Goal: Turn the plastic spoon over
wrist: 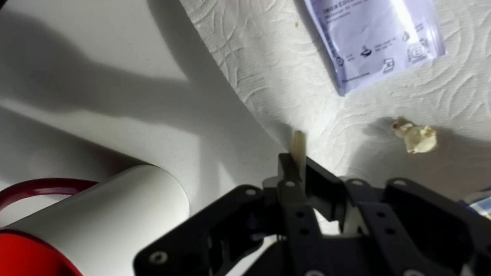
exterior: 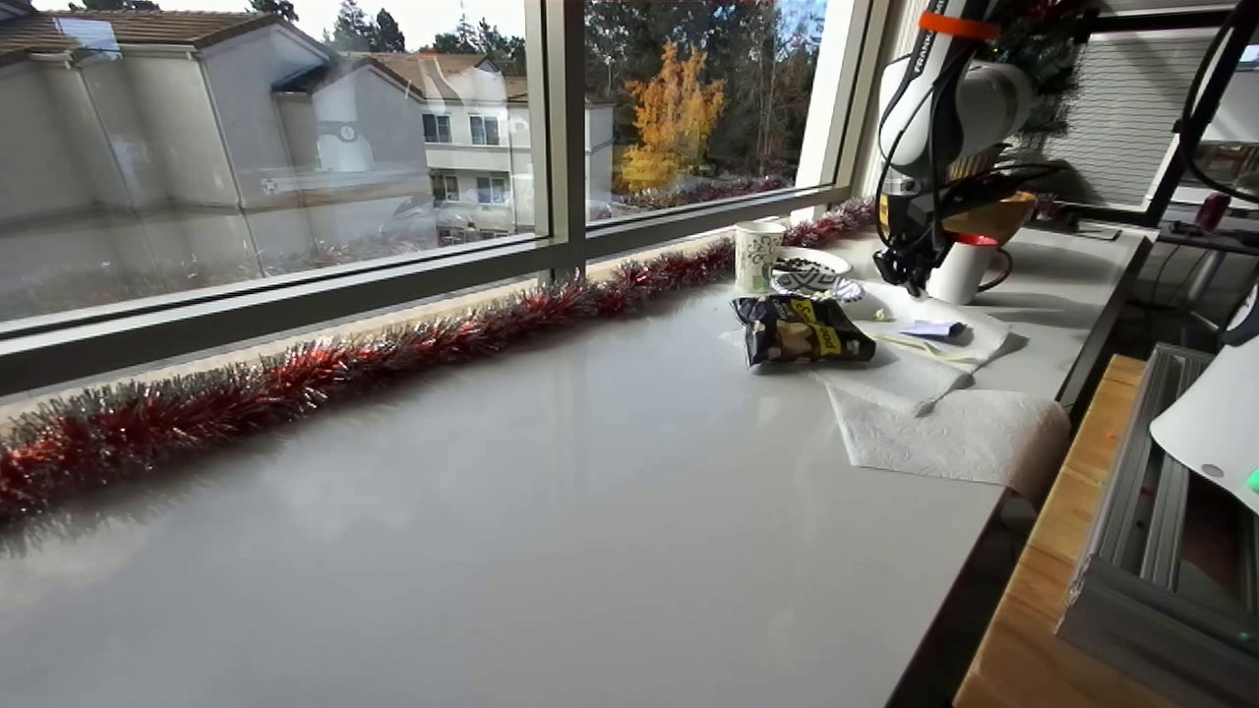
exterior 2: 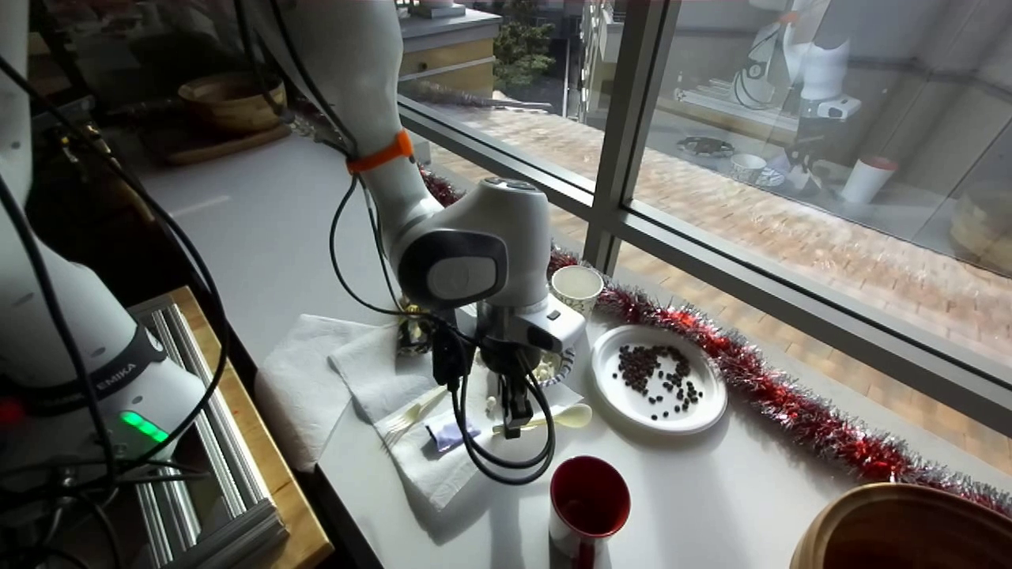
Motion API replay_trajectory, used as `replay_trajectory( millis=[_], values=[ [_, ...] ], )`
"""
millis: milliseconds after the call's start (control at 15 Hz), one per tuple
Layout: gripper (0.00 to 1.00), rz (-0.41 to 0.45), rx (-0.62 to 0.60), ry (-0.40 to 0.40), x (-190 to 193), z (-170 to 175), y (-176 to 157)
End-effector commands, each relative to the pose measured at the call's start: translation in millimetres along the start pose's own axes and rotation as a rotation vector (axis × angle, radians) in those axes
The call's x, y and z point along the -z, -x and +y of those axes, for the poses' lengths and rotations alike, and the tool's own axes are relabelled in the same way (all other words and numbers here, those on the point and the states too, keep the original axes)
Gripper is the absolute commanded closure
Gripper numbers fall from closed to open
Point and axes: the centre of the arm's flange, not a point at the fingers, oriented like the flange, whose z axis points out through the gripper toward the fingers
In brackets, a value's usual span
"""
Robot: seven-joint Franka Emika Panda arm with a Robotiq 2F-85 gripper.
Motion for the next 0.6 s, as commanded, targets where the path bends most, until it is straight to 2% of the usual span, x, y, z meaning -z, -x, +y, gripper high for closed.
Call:
replay_trajectory(
  millis=[0,267,533],
  values=[
    [0.94,0.005,-0.011,-0.063,7,2,9],
    [0.94,-0.018,0.012,-0.155,7,4,11],
    [0.94,-0.012,0.002,-0.207,6,14,10]
  ],
)
